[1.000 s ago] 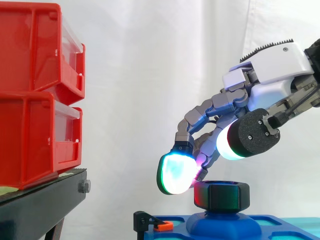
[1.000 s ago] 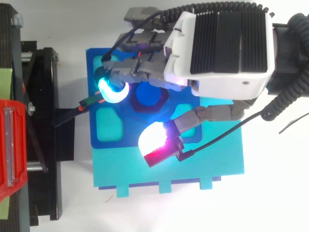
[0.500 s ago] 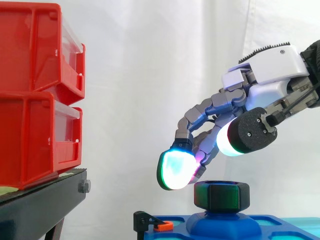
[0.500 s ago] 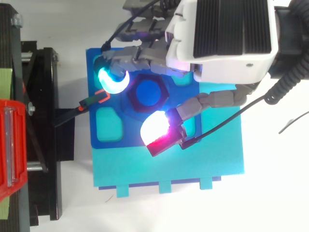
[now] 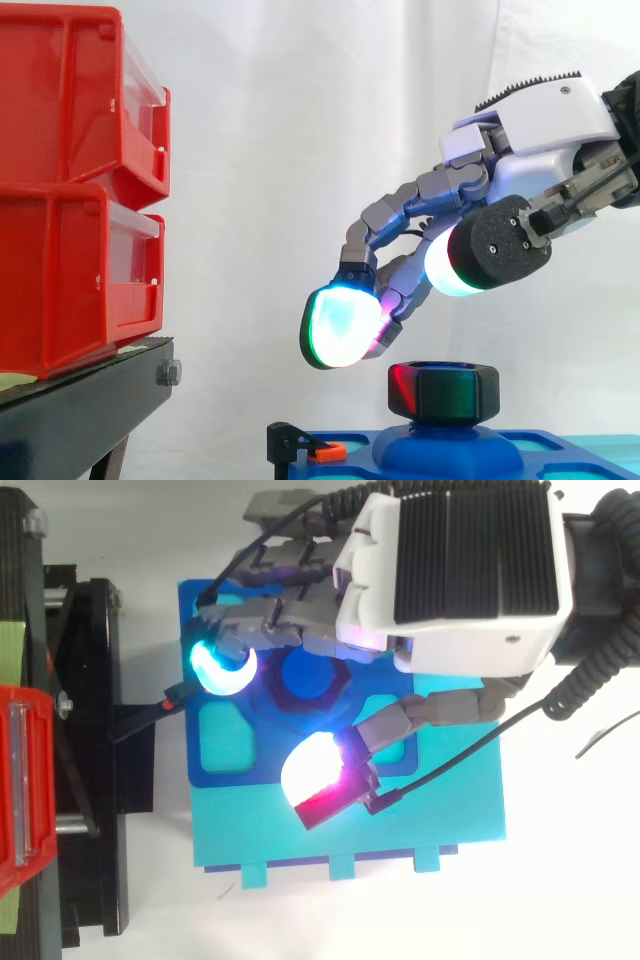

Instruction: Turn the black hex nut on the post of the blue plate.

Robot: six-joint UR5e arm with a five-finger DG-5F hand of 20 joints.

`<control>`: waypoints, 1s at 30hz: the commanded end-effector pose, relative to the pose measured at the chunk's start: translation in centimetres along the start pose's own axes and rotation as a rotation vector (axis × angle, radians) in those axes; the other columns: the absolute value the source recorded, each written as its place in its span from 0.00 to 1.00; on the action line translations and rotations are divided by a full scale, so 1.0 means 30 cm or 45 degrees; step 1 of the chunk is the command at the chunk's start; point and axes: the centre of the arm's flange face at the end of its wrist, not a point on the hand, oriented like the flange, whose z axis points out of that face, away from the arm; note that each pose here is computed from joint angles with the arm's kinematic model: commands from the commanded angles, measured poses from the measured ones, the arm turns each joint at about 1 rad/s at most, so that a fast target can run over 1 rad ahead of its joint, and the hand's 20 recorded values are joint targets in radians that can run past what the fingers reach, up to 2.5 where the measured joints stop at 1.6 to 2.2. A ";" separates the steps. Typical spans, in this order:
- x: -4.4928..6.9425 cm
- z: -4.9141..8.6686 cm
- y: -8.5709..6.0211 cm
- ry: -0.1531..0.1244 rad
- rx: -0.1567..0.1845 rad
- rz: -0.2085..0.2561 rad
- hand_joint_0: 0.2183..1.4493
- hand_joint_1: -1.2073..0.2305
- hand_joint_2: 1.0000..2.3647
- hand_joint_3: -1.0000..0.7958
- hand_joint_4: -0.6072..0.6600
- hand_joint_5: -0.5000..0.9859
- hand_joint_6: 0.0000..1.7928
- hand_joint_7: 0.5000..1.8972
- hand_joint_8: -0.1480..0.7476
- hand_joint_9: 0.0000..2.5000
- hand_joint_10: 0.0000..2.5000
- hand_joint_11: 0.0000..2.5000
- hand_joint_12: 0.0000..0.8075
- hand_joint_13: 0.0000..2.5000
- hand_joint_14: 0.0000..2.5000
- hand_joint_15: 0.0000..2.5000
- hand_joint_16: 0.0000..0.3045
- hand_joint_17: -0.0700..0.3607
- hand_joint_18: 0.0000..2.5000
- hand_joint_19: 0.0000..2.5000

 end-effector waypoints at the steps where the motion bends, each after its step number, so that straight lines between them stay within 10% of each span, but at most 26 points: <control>1: 0.001 0.006 0.003 -0.014 -0.007 0.002 0.23 0.54 0.00 0.28 0.68 0.22 0.28 0.21 0.53 0.28 0.00 0.02 0.49 0.18 0.00 0.02 0.18 0.45 0.06 0.06; 30: 0.037 0.002 0.014 0.048 -0.001 0.004 0.23 0.55 0.00 0.28 0.68 0.22 0.28 0.21 0.53 0.28 0.00 0.02 0.50 0.18 0.00 0.02 0.18 0.45 0.06 0.06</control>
